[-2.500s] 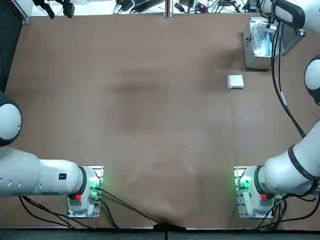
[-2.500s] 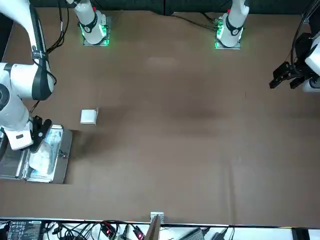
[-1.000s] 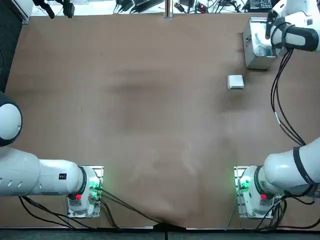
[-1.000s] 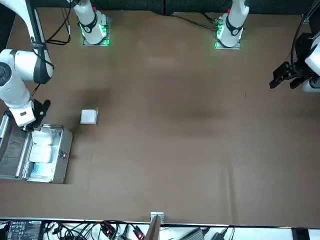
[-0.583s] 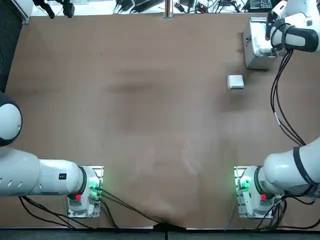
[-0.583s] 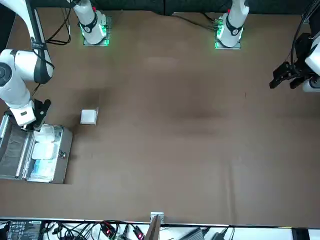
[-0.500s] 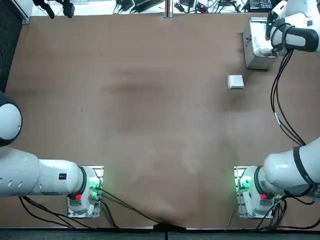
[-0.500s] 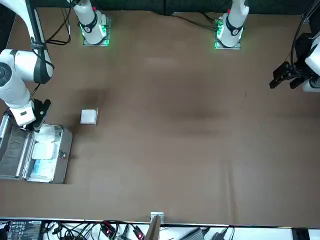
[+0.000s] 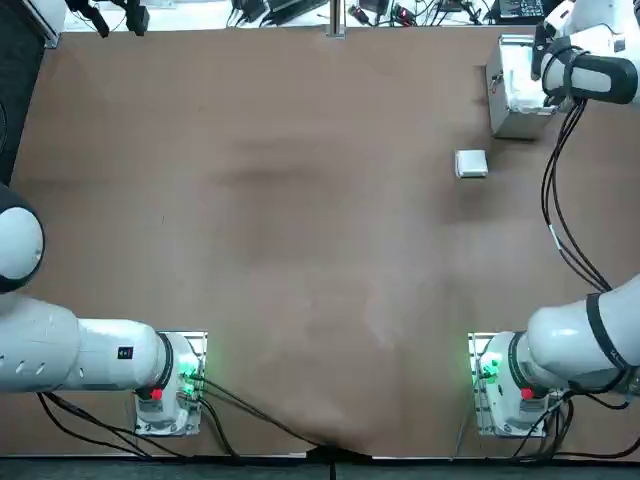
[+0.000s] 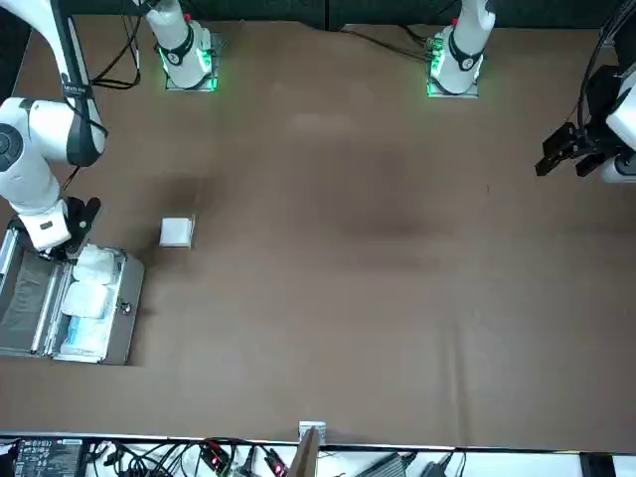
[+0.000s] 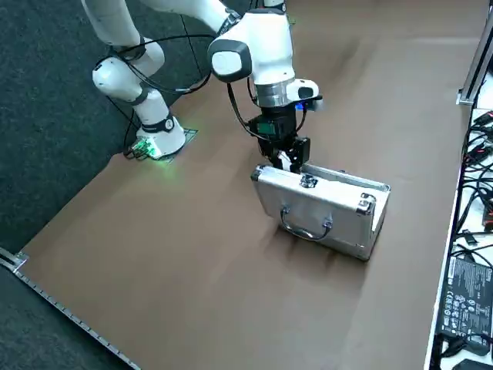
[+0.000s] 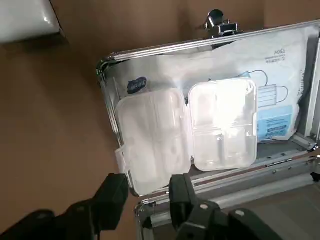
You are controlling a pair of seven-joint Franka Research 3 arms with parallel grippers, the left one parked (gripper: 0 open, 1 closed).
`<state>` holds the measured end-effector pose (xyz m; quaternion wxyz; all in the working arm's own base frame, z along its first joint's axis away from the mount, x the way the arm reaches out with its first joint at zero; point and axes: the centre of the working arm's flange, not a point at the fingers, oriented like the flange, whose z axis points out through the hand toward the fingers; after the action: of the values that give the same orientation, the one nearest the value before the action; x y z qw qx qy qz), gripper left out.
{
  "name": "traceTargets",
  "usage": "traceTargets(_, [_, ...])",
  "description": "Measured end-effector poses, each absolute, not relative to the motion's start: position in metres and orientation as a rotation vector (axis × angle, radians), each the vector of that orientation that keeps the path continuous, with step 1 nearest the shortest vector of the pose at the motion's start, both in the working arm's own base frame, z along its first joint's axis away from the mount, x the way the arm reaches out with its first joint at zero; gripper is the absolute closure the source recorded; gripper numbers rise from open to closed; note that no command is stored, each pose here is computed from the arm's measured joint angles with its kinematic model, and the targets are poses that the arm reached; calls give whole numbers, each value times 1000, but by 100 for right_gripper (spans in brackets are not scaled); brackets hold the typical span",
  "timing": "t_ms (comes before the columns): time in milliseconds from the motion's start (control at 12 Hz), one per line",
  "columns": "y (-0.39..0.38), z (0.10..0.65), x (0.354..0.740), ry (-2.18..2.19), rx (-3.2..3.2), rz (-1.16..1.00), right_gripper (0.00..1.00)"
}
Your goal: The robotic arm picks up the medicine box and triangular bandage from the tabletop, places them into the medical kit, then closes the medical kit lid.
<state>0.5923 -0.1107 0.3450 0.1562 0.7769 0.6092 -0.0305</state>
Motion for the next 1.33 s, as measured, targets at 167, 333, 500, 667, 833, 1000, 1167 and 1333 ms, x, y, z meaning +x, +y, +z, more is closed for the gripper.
traceTargets(167, [-111,342,592,1746,2227,-93,50])
traceTargets(333, [-112,338,592,1749,2231,-97,50])
traceTargets(500, [-110,342,595,1747,2224,-85,49])
traceTargets(667, [-106,351,601,1722,2233,-57,47])
traceTargets(833, [-95,363,607,1683,2304,-23,43])
traceTargets(1000, [-71,376,612,1630,2444,-2,37])
traceTargets(1167, [-35,384,613,1535,2585,-14,33])
traceTargets(1333, [4,384,607,1397,2701,-57,26])
